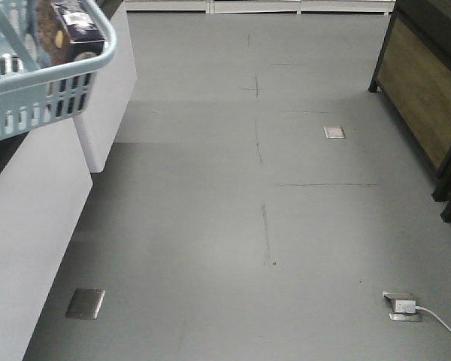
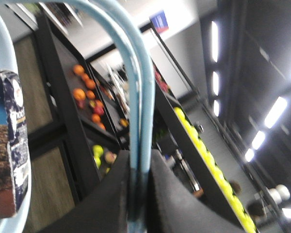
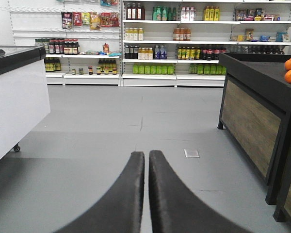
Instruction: Left arm holds basket, right arm returns cookies
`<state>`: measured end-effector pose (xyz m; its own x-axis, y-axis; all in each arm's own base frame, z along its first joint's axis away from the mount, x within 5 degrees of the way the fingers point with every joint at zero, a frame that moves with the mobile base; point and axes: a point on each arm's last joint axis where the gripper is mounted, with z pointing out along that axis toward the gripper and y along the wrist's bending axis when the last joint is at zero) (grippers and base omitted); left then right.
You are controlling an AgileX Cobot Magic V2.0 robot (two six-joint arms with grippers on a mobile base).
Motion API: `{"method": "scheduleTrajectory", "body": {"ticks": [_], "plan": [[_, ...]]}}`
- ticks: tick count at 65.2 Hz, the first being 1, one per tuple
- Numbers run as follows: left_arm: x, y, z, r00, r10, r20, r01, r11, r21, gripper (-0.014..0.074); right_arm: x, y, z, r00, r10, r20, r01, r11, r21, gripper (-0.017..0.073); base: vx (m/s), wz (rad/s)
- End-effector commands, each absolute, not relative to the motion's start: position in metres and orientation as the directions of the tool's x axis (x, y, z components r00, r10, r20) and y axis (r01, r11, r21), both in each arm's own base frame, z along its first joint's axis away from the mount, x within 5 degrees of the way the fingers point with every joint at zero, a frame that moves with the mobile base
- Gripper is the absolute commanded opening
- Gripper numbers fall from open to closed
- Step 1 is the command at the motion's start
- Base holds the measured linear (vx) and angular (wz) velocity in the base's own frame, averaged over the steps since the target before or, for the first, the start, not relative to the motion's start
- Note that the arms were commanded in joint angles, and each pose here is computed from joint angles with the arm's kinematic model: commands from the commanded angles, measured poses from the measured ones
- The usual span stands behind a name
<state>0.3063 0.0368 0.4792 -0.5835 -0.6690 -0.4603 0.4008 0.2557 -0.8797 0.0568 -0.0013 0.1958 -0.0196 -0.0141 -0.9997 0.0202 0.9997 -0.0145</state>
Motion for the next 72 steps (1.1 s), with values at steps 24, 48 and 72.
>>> {"method": "scheduleTrajectory", "body": {"ticks": [24,48,72], "plan": [[0.269,-0.048,0.442,-0.706,-0.560,-0.434,0.460,0.103,-0.882,-0.0003,0.056,-0.001,0.198,0.050,-0.022,-0.999,0.022,1.000,-0.021,-0.0006,0.00,0.00],[0.245,-0.081,0.348,-0.832,-0.428,-0.353,0.340,0.110,-0.934,-0.0003,0.056,-0.001,0.198,0.050,-0.022,-0.999,0.022,1.000,-0.021,-0.0006,0.00,0.00],[0.215,-0.098,0.284,-0.898,-0.326,-0.295,0.264,0.137,-0.955,-0.0003,0.056,-0.001,0.198,0.050,-0.022,-0.999,0.022,1.000,-0.021,-0.0006,0.00,0.00]]}}
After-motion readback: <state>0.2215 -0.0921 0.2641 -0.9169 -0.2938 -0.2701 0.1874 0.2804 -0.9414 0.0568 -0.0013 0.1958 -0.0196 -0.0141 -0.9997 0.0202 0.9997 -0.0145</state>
